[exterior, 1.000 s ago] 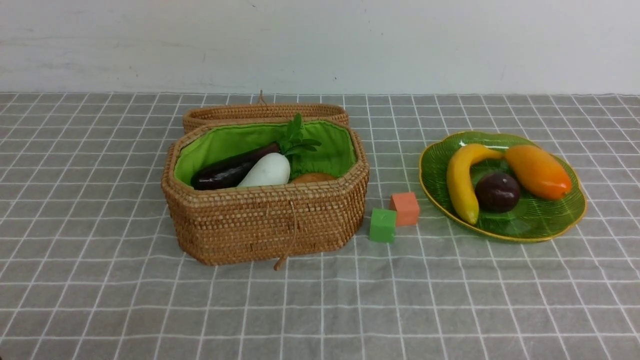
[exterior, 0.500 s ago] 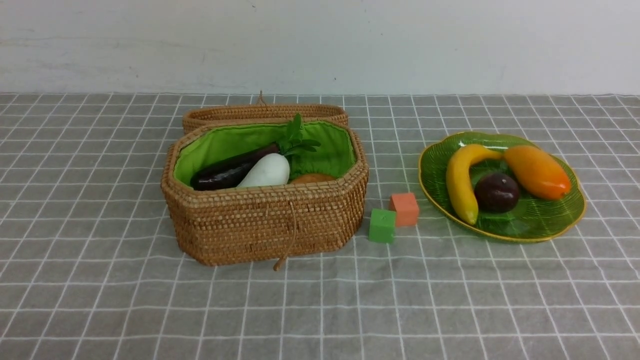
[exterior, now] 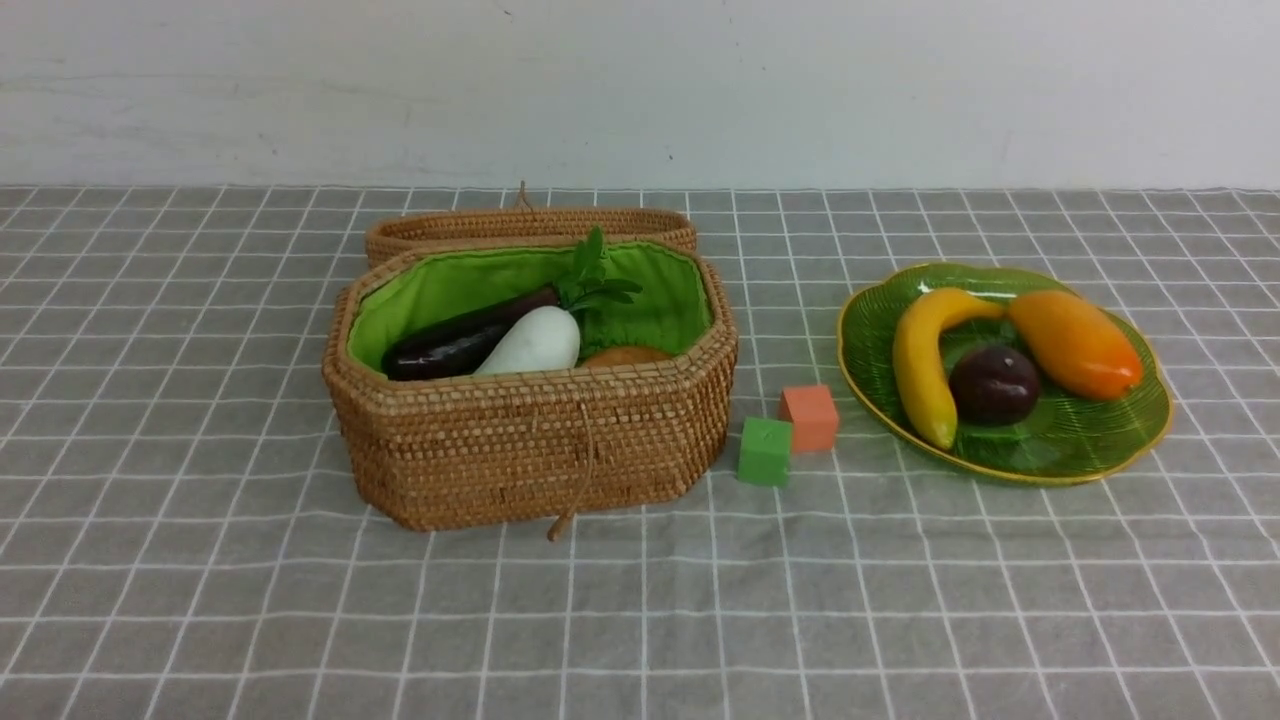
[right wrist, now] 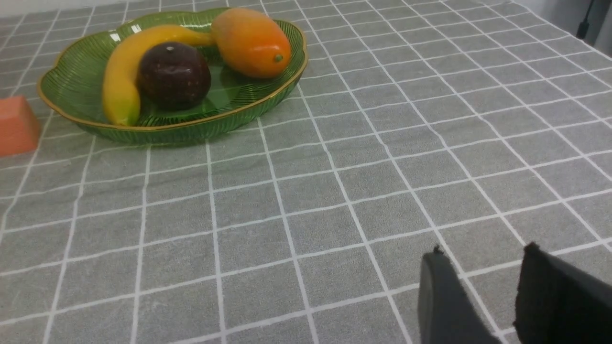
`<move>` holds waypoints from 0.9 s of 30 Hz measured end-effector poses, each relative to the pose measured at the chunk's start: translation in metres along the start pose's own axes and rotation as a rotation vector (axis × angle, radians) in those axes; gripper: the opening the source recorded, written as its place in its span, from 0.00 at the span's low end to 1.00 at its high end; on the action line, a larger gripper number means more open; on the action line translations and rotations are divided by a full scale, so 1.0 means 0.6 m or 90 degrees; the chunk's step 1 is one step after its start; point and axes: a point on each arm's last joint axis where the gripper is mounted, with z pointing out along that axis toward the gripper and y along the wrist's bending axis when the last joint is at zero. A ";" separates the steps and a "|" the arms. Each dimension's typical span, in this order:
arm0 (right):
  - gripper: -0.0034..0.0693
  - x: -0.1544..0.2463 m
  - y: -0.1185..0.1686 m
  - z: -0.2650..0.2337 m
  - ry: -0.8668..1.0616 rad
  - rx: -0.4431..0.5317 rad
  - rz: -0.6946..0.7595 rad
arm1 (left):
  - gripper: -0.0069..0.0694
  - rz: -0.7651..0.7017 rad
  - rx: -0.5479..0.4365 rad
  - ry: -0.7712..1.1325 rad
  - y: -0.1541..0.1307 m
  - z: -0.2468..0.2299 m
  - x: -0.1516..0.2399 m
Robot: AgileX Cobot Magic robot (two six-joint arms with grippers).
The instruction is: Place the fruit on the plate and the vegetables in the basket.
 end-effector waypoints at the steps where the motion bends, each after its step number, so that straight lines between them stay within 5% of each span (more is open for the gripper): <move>1: 0.38 0.000 0.000 0.000 0.000 0.000 0.000 | 0.08 0.000 0.000 0.000 0.000 0.000 0.000; 27: 0.38 0.000 0.000 0.000 0.000 0.000 0.000 | 0.09 0.000 0.000 0.001 0.000 0.000 0.000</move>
